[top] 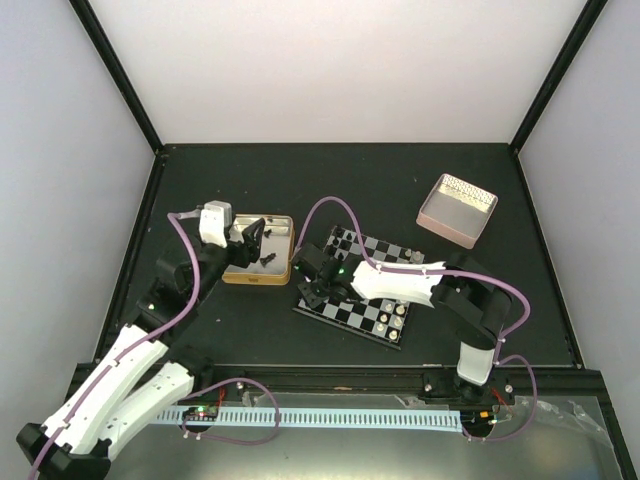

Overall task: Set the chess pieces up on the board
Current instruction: Place the chess piece on the chessboard.

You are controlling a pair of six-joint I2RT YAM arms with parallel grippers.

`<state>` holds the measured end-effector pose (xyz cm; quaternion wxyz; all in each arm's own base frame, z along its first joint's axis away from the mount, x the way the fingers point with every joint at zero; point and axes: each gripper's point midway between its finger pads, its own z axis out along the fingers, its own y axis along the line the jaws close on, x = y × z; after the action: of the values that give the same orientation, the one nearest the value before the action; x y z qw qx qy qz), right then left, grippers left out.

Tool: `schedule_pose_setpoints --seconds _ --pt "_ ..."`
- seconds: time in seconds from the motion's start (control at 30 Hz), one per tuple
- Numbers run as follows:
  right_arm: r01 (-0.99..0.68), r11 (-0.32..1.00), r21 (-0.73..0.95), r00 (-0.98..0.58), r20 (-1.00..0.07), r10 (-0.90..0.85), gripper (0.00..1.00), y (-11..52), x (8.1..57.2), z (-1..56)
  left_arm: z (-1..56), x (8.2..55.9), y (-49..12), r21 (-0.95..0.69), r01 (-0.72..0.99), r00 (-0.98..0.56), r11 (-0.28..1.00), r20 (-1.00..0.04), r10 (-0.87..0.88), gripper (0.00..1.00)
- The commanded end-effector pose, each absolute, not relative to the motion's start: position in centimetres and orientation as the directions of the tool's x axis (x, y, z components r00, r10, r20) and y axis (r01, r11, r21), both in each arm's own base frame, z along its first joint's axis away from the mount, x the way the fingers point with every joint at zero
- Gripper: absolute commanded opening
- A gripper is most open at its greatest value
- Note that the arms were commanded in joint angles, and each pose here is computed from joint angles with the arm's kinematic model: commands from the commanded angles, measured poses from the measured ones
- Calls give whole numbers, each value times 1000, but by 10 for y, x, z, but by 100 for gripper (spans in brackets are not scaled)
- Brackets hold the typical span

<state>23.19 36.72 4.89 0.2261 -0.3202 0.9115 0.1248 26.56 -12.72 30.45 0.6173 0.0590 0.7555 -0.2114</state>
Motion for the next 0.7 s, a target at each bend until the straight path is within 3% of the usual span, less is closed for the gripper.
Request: schedule_pose_setpoints --seconds 0.0,0.43,0.67 --pt "-625 777 67 -683 -528 -504 20 371 239 68 306 268 -125 -252 336 -227 908 -957 -181 76" --pt "-583 801 137 -689 -605 -398 24 371 242 119 300 269 -122 -273 305 -265 912 -945 -194 76" --pt "-473 860 192 -704 -669 -238 26 353 250 155 248 281 -112 -345 127 -448 930 -857 -256 76"
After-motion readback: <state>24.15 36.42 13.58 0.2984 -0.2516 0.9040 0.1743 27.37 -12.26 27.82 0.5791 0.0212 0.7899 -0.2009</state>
